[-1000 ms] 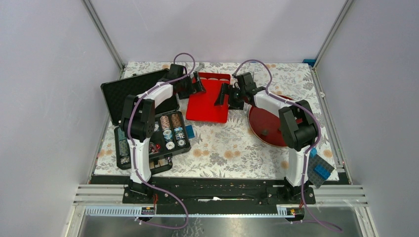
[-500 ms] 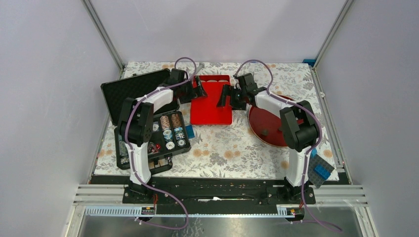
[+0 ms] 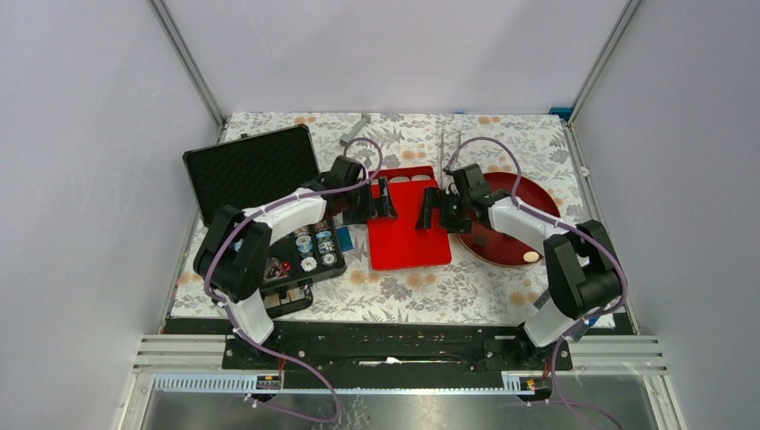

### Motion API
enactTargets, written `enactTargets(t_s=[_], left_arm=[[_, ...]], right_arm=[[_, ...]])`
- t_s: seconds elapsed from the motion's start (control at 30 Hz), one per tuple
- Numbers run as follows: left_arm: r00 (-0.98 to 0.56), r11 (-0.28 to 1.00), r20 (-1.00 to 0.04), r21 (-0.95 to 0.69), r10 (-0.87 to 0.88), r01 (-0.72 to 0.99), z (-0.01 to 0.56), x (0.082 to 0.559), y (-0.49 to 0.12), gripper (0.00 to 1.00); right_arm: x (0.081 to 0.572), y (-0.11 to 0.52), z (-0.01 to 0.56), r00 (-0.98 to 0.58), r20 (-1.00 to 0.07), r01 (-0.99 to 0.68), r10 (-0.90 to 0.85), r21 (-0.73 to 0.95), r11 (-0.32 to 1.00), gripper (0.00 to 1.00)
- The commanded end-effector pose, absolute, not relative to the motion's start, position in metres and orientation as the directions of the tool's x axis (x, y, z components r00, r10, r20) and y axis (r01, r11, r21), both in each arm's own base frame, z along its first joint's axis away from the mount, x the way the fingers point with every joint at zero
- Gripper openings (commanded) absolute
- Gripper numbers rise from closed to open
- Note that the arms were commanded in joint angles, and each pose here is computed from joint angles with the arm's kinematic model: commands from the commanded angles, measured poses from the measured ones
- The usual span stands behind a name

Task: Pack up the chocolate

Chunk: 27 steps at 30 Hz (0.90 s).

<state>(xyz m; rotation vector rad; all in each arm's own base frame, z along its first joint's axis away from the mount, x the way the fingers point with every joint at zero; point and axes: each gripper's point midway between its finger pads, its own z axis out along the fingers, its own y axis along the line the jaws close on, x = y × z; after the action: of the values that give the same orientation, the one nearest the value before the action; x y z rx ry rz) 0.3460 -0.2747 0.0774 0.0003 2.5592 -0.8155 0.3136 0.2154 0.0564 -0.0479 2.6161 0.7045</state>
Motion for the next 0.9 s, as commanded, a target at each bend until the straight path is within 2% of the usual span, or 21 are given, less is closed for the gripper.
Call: enactTargets(t_s=[0.0, 0.27, 0.43, 0.63, 0.87], left_arm=[[-0.881, 0.758, -0.446, -0.626, -0.157, 0.182, 0.115, 0.33, -0.299, 0.97], [-0.876, 0.798, -0.458, -0.58, -0.151, 0.165, 0.104, 0.338, -0.292, 0.98], [-0.874, 0.804, -0.465, -0.568, -0.141, 0.173, 0.105, 0.343, -0.294, 0.98], [-0.864, 0.815, -0.487, -0.549, -0.13, 0.187, 0.112, 0.35, -0.294, 0.98], [-0.866, 0.819, -0.483, -0.544, -0.128, 0.182, 0.11, 0.349, -0.292, 0.99]], right_arm=[[0.326, 0.226, 0.105, -0.838, -0.542, -0.251, 0.06, 0.481, 0.84, 1.0], [0.33, 0.186, 0.138, -0.783, -0.619, -0.184, 0.053, 0.313, 0.932, 1.0], [0.313, 0.174, 0.169, -0.748, -0.662, -0.199, 0.055, 0.302, 0.932, 0.99], [0.248, 0.171, 0.183, -0.718, -0.686, -0.215, 0.119, 0.381, 0.899, 0.99], [0.168, 0.187, 0.128, -0.809, -0.563, -0.172, 0.171, 0.505, 0.846, 1.0]])
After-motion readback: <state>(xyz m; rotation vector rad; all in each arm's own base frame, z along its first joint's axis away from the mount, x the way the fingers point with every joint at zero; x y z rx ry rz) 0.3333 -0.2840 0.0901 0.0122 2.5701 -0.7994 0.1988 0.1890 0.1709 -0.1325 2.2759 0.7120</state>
